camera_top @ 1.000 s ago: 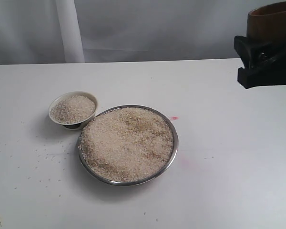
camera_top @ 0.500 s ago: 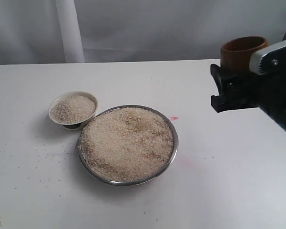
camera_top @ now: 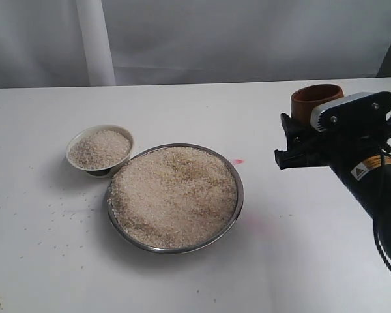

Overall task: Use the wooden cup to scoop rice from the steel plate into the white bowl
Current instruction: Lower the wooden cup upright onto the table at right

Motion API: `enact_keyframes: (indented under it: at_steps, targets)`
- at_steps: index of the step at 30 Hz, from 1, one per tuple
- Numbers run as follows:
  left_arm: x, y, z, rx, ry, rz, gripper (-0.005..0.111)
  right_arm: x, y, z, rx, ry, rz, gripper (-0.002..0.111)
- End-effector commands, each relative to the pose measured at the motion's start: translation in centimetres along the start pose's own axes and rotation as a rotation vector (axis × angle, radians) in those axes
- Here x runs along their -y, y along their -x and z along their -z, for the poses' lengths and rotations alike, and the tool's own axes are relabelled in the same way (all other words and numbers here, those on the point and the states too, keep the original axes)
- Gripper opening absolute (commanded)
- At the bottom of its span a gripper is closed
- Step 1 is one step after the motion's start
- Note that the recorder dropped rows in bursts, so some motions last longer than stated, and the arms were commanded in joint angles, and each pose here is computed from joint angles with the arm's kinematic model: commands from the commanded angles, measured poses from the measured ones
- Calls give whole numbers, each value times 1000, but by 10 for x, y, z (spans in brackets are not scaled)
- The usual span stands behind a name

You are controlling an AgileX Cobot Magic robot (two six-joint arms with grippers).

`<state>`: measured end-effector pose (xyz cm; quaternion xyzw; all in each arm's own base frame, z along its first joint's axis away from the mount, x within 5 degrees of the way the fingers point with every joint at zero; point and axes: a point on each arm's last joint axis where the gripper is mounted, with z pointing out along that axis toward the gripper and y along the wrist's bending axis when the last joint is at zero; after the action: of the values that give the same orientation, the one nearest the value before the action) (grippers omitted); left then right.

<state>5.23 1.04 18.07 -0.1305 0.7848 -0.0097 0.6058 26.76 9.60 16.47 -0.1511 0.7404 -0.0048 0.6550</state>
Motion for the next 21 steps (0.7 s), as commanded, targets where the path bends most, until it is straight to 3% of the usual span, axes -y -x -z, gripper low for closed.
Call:
enact_keyframes:
  at_steps: [1, 21]
  targets:
    - [1, 1, 0, 5, -11, 7, 0, 1, -15, -4, -21, -28, 1, 0]
    - [1, 1, 0, 5, -11, 7, 0, 7, -81, -3, -185, -126, -36, 0]
